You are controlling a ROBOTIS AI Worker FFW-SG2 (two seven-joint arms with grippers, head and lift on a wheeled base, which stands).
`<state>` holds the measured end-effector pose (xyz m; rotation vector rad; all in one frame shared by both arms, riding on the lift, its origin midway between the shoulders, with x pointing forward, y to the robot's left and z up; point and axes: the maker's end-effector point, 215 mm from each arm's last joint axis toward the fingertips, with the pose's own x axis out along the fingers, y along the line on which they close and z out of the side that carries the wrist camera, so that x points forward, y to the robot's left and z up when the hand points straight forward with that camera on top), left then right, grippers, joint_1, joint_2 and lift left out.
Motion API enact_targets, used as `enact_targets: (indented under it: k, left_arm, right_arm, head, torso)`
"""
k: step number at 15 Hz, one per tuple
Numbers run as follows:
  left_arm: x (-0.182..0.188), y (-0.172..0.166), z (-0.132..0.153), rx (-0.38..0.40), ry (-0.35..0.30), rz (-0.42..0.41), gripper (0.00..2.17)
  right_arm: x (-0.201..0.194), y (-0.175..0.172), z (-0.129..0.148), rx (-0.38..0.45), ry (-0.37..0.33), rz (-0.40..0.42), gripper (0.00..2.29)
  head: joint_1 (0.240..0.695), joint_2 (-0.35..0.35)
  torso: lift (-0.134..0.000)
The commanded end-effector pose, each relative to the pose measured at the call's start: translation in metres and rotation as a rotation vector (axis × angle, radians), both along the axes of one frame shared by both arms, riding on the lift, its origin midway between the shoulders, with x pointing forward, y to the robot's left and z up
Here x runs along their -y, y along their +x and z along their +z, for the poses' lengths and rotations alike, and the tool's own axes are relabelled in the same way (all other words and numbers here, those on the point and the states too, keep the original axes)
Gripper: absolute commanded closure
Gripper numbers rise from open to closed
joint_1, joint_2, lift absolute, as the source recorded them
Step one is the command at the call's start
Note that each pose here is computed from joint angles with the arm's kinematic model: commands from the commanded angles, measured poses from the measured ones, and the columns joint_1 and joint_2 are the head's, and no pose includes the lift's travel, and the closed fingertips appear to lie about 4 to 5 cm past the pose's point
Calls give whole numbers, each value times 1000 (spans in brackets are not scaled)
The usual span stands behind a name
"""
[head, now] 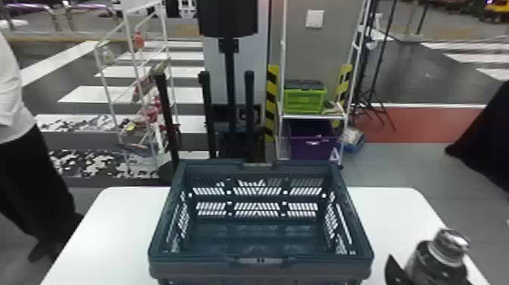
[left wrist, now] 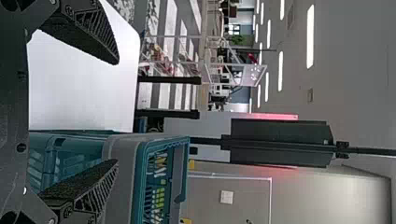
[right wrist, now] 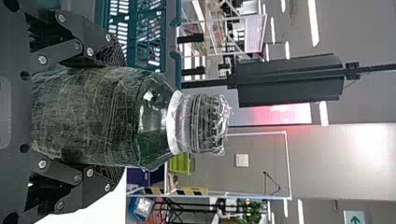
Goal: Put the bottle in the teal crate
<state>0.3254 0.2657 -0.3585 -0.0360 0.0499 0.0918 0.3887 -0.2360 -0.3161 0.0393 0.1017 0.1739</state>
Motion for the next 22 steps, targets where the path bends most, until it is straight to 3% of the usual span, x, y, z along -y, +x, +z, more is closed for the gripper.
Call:
enact_targets:
  k: [1, 8, 12, 16, 22]
  left_arm:
    - [-4, -1, 2, 2, 6, 7, 137]
    - [-11, -3, -2, -8, 10, 20, 137]
    - [-18, -4, -7, -14, 10, 33, 137]
    - [-21, -5, -8, -11, 7, 39, 137]
    - [-25, -5, -8, -4, -1, 48, 137]
  right_arm:
    - [-27, 22, 15, -15, 1, 44, 1905]
    - [-100, 90, 10, -185, -59, 154, 1905]
    - [-147, 129, 14, -236, -102, 225, 1905]
    - [-185, 154, -10, -355, -161, 282, 1905]
    - [-223, 185, -42, -471, -199, 323, 1905]
  head:
    - [499, 0]
    - [499, 0]
    - [499, 0]
    - [499, 0]
    - [499, 0]
  torso:
    - [0]
    - [0]
    - [0]
    - [0]
    - [0]
